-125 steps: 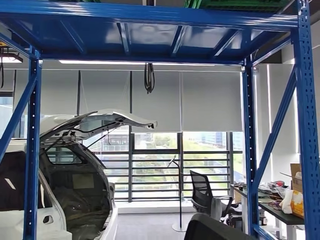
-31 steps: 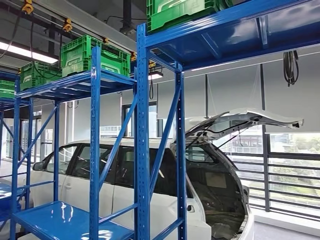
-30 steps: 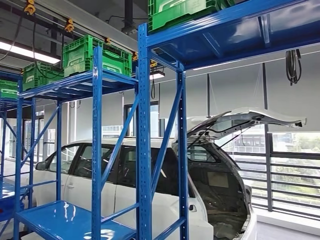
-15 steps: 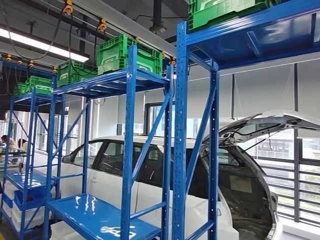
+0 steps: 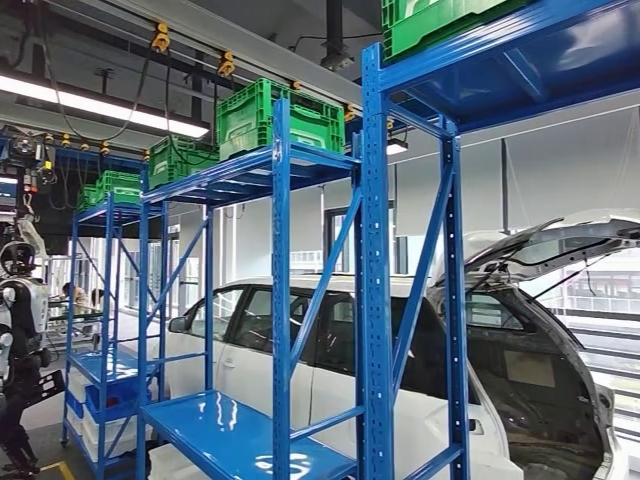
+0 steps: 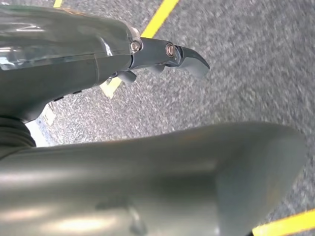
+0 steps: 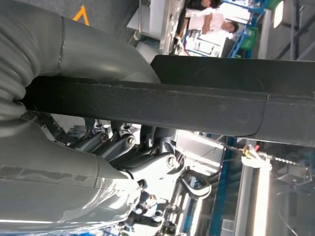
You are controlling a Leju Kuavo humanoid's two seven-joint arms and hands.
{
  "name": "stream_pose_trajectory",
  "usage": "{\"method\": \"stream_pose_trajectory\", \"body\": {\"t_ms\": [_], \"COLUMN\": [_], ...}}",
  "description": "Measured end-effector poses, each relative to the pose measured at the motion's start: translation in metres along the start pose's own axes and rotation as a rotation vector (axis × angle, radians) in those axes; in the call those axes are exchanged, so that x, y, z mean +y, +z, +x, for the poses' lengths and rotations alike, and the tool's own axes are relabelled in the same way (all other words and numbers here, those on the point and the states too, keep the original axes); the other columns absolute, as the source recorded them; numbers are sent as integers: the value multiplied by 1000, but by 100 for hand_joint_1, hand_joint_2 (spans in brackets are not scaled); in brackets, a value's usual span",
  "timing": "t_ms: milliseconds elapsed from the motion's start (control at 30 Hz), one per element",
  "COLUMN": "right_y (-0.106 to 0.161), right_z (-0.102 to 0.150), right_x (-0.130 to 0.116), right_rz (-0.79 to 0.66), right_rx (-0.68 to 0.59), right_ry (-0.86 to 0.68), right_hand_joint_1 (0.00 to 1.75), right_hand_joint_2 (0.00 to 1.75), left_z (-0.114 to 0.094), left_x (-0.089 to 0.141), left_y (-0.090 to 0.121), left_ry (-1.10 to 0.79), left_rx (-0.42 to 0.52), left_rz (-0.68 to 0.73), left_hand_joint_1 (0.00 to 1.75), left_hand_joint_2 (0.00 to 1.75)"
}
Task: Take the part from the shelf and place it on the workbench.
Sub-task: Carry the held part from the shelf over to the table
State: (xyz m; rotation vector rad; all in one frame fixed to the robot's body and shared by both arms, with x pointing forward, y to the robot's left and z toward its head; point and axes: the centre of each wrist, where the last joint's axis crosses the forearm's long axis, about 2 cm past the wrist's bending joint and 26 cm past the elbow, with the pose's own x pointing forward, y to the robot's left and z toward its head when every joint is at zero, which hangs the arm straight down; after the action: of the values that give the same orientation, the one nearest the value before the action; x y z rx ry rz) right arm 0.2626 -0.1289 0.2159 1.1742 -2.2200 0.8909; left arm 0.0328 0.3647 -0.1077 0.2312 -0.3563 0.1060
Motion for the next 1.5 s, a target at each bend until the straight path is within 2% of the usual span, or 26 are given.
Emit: {"method": "stream_pose_trajectory", "body": {"t_ms": [633,1500], "right_y": [10,4], "right_z": [-4,-7], "right_x": [8,14], "right_rz": [-8,11], "right_rx": [29,19], "right_ry": [-18,-52], "right_hand_joint_1": [175,175], "right_hand_joint_2": [175,175], "left_z": [-3,-5], "left_x": [2,-7], "left_y": [1,2], "left_ry": [-7,31], "left_rx": [21,37], "left_rz": [2,-14], "left_hand_joint_1": [0,0], "left_hand_joint_2": [175,175]}}
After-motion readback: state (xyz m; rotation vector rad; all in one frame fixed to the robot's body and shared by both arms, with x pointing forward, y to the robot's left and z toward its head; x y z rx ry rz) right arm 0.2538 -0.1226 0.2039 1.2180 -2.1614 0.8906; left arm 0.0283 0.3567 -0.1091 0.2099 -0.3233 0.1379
